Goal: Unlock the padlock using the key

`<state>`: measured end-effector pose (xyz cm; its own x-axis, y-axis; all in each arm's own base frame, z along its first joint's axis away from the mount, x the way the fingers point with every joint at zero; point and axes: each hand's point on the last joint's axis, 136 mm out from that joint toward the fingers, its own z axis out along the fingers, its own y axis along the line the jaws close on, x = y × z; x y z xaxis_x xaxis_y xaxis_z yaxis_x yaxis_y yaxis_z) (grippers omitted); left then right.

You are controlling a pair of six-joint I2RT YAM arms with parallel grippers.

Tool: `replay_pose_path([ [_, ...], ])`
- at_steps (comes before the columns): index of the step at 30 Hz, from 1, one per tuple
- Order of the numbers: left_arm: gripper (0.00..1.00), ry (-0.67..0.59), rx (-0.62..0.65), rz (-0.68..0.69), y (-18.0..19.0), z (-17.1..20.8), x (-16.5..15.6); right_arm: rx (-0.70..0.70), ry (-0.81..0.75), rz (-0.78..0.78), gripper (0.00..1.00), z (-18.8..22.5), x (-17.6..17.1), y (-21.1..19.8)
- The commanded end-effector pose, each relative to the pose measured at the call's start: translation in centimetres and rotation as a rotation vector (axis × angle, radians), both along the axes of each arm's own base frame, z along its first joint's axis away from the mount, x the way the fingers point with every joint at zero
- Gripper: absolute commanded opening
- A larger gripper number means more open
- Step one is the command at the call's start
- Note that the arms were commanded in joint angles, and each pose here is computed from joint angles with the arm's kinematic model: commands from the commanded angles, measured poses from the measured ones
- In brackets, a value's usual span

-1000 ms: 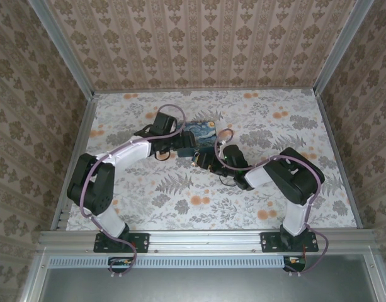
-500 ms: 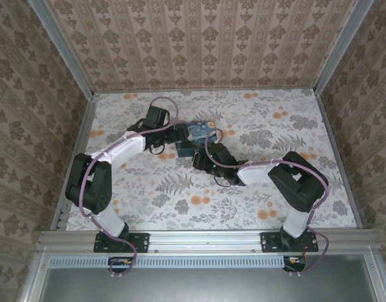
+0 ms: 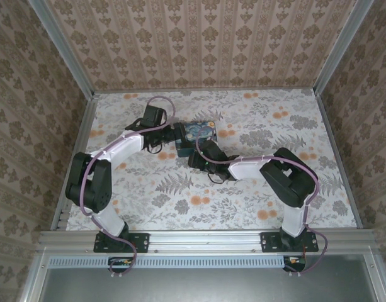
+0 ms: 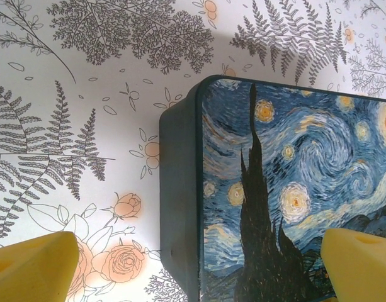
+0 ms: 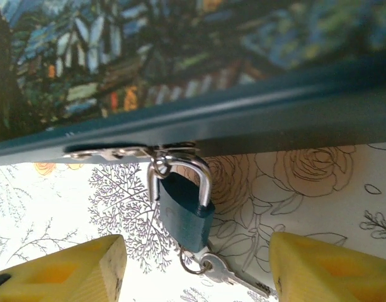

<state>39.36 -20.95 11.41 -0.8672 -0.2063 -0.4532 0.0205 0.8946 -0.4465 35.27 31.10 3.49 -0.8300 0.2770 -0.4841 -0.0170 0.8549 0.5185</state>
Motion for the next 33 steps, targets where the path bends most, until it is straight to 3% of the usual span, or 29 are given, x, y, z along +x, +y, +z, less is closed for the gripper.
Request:
replay_pose_path([
  [1,1.0,-0.013,-0.002,-0.011,-0.2,0.4,0.6,-0.078,0.02,0.016,0.61,-1.6,0.0,0.1],
  [7,1.0,-0.011,-0.002,-0.008,-0.2,0.2,0.7,-0.115,0.02,0.029,0.56,-2.2,0.2,0.5],
  [12,1.0,-0.01,-0.002,-0.008,-0.2,0.2,0.8,-0.124,0.026,0.031,0.46,-2.8,0.2,0.6],
  [16,1.0,-0.011,-0.003,-0.007,-0.2,0.2,0.9,-0.122,0.024,0.029,0.33,-2.9,0.2,0.5],
  [23,1.0,-0.006,0.011,-0.014,-0.1,-0.1,0.6,-0.083,-0.001,0.016,0.0,-2.0,0.0,-1.0],
  [33,1.0,-0.075,0.156,-0.138,-2.4,1.3,-1.5,0.031,0.035,0.067,0.0,-1.8,-1.9,-5.3],
])
